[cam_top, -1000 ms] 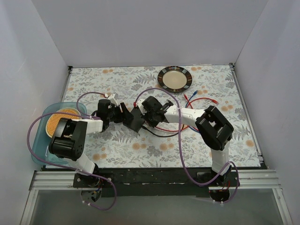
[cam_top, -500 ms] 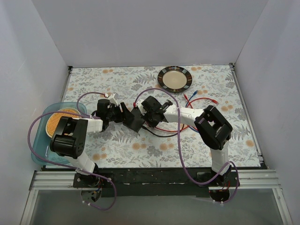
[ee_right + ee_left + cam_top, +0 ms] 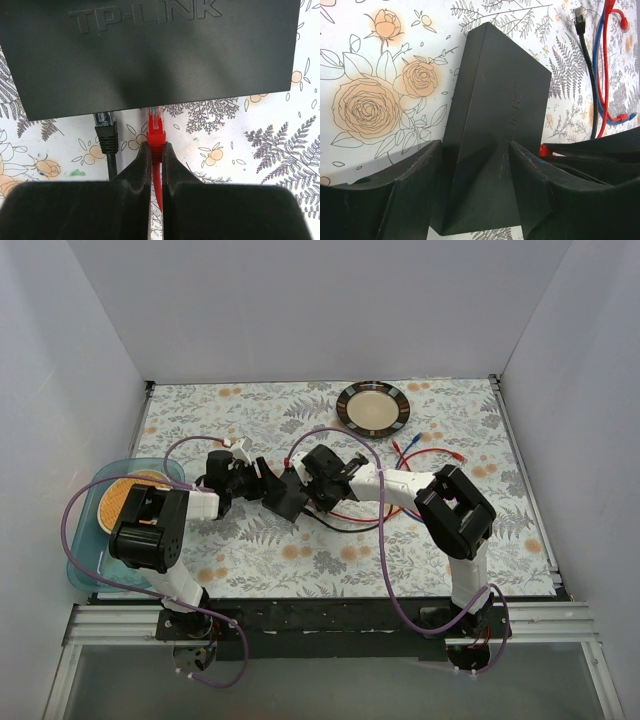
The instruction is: Insert the plug into the switch port
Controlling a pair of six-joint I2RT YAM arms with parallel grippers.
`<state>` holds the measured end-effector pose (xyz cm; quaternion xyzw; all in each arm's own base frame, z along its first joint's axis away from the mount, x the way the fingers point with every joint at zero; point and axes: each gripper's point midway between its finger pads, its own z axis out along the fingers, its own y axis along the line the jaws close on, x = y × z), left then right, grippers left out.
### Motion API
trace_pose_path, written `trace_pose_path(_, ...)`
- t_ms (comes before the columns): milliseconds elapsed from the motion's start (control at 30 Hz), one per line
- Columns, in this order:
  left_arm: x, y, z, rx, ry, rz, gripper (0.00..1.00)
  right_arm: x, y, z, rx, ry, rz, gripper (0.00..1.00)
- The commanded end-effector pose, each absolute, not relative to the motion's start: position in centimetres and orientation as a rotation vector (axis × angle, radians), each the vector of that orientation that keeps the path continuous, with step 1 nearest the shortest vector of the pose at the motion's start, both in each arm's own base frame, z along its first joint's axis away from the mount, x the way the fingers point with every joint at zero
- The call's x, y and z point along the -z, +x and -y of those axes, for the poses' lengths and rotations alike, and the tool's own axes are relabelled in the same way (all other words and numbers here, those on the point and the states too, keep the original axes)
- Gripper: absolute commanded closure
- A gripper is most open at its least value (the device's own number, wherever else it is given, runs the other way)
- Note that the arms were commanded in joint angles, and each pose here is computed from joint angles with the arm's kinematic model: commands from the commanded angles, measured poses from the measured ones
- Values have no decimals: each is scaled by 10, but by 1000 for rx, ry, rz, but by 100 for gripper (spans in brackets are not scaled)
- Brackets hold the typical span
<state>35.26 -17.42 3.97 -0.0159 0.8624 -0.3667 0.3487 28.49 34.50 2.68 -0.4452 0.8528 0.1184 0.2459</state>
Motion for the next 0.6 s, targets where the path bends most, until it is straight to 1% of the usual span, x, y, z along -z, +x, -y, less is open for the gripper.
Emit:
trace_pose_path(0, -21, 340, 176, 975, -53, -2317, 45, -52, 291, -360, -383, -1177, -2259, 99)
trace_pose_path(567, -20, 339, 178, 1007, -43, -2321, 49, -67, 293, -365, -398, -1149, -2212, 99)
